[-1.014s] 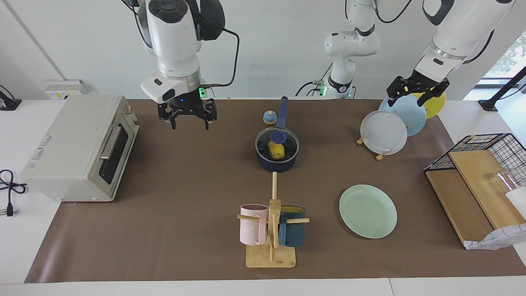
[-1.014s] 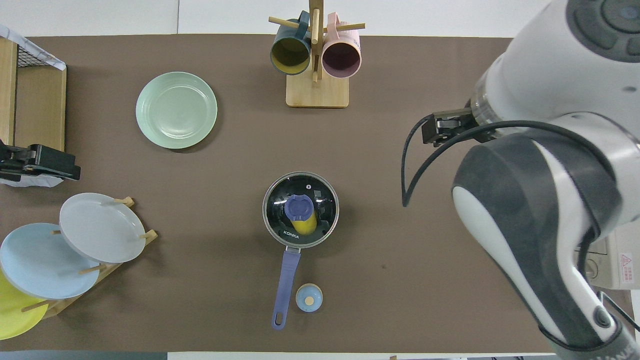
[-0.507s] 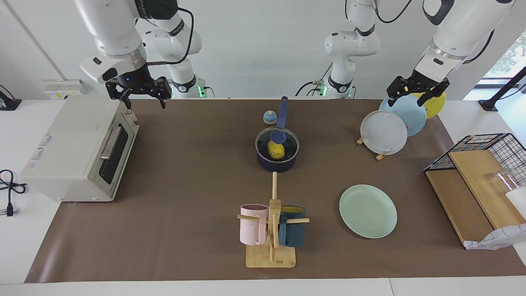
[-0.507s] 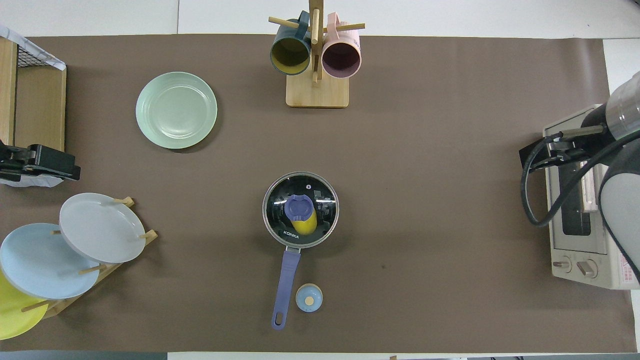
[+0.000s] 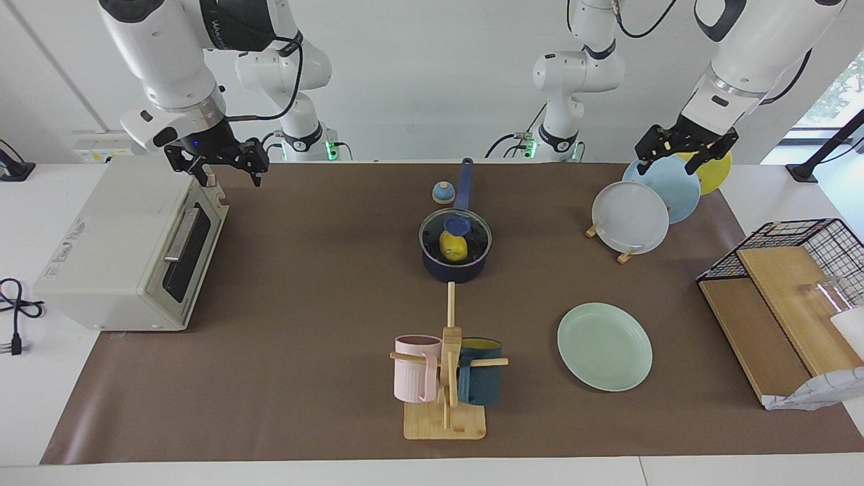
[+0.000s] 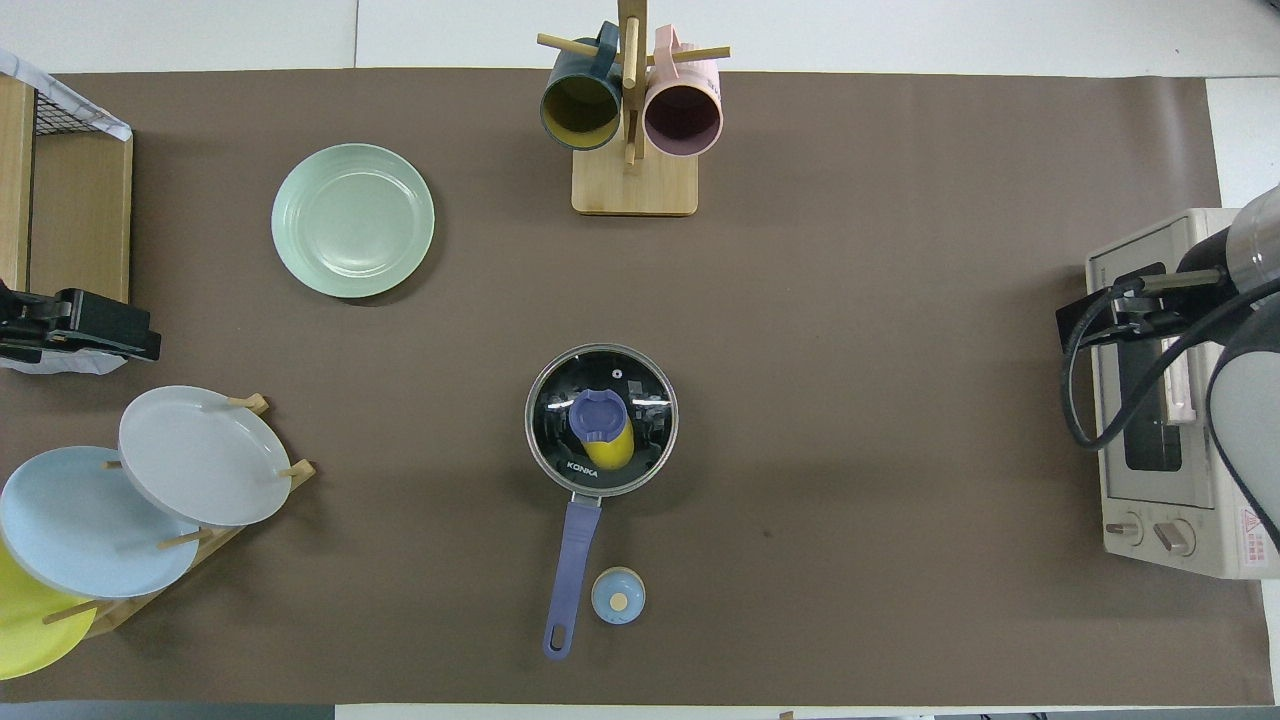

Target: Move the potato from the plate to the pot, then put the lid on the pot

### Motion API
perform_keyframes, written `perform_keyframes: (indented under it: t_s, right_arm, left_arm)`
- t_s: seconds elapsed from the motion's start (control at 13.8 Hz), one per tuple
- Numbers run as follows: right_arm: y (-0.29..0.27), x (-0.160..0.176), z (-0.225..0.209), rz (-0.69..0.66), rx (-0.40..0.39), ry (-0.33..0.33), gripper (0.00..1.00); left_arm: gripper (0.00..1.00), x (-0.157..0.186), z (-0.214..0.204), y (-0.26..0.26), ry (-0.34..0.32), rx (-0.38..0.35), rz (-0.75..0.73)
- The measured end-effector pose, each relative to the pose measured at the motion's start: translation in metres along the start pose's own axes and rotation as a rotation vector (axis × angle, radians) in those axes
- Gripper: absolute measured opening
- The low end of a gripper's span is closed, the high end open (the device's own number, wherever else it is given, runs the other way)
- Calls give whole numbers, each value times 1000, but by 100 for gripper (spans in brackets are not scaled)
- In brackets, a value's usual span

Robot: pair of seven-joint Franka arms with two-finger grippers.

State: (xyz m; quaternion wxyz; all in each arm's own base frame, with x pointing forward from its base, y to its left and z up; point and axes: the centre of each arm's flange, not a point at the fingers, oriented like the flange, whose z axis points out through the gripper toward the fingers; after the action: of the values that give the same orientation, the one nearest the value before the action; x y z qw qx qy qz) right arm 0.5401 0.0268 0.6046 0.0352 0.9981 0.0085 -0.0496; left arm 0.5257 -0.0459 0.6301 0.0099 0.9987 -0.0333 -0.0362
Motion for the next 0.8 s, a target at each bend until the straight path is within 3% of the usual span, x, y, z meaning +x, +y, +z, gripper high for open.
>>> perform_keyframes:
  t_s: [0.8]
  right_arm:
    - [14,0,2,26,4,-4,100]
  left_arm:
    - [100,0,0,0,0,0,0]
